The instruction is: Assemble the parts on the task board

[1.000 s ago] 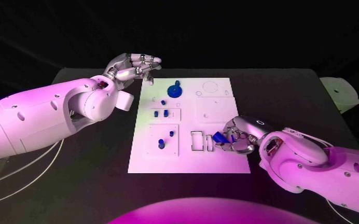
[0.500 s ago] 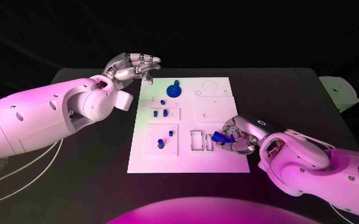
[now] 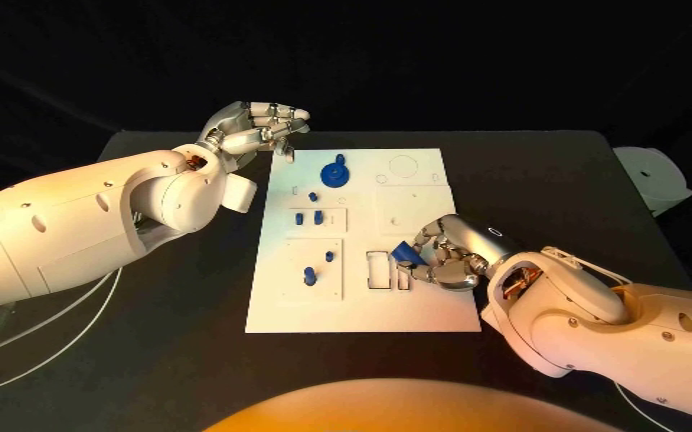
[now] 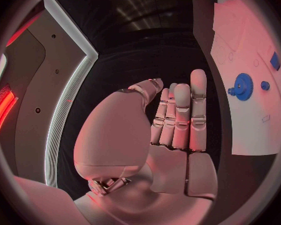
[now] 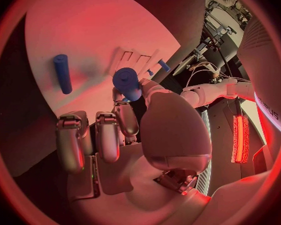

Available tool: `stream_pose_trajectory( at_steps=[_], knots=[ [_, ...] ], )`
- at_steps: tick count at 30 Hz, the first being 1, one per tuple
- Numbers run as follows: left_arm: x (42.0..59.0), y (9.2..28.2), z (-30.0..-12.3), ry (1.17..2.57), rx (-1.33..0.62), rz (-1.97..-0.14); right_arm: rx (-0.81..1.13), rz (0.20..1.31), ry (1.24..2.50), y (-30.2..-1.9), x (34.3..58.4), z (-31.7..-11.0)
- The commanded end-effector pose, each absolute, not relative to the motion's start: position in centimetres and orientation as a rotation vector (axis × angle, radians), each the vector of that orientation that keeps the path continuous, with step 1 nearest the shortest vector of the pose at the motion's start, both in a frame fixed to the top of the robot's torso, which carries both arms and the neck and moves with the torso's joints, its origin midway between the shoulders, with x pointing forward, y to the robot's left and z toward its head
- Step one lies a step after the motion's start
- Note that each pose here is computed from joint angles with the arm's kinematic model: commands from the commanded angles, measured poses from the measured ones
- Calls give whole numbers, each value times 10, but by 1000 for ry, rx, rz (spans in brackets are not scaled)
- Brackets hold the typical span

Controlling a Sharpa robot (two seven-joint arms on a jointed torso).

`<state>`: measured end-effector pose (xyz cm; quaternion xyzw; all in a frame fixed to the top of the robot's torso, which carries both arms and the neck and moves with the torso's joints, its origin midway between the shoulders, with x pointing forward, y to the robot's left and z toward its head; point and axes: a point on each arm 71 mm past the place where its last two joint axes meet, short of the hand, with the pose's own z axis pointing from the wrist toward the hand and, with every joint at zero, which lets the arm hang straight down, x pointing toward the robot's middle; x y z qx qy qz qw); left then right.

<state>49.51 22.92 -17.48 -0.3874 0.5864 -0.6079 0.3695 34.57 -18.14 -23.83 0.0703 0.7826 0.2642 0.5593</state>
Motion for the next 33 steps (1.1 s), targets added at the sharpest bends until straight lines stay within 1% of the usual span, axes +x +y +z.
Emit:
stream_pose_trajectory(
  at_steps=[1, 7, 12, 33],
  knots=[
    [495, 227, -174, 1505, -991, -1586, 176, 653, 1868, -176, 345, -240],
    [495, 225, -174, 1507, -990, -1589, 143, 659, 1926, -164, 346, -247],
    [495, 224, -175, 1509, -991, -1590, 119, 656, 1946, -157, 347, -250],
    [495, 225, -176, 1515, -995, -1587, 61, 606, 1931, -152, 356, -255]
  ],
)
